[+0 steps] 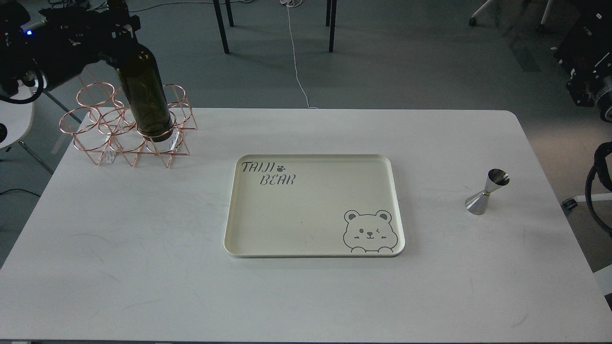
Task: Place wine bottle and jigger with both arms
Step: 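Lower the bottle into a slot of the copper rack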
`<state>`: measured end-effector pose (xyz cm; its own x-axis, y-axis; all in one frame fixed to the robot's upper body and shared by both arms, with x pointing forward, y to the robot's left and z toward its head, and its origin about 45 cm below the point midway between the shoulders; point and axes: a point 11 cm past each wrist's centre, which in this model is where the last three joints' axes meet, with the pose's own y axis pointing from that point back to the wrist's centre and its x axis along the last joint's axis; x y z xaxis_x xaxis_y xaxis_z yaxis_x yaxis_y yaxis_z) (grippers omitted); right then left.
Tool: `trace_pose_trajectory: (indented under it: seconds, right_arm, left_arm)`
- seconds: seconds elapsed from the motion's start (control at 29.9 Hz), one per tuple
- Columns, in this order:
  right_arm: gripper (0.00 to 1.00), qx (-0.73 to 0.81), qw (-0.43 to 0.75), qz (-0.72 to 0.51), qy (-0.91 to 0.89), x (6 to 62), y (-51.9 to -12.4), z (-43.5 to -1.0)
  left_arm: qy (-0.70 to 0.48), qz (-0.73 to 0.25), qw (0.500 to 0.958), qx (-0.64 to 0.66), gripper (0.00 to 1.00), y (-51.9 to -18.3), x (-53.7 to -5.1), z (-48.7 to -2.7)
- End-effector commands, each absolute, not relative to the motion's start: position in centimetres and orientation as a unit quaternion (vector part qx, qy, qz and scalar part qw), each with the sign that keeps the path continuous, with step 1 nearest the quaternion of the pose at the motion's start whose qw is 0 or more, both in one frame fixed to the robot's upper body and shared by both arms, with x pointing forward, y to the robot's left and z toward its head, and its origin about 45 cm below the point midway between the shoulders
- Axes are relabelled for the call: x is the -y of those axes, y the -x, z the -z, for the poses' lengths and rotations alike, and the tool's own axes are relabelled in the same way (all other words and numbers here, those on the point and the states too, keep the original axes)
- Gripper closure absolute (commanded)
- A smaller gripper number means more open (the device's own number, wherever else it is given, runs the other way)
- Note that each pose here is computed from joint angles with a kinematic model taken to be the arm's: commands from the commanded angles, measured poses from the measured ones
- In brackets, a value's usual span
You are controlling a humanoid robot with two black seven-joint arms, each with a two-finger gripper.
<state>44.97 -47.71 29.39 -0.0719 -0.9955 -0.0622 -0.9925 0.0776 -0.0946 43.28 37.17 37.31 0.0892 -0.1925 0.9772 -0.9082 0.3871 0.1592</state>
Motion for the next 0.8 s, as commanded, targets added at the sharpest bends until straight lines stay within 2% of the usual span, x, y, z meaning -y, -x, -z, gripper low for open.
trace_pose_trajectory:
  seconds: [0.0,0.27,0.77]
  right_arm:
    - [0.04,-0.732,0.054,0.014,0.679,47.7,-45.0,-29.4]
    - [0.04,-0.732,0.054,0.014,0.679,47.7,-45.0,-29.4]
    - [0.04,-0.731,0.054,0.016,0.68,47.7,-45.0,-29.6]
  left_arm:
    - [-0.467,-0.314,0.575,0.593,0.88,-43.4,-37.9,-37.1]
    - [-0.477,-0.318,0.58,0.579,0.79,-43.4,-38.8,-36.3]
    - [-0.483,-0.322,0.603,0.547,0.73,-43.3,-39.3,-34.2]
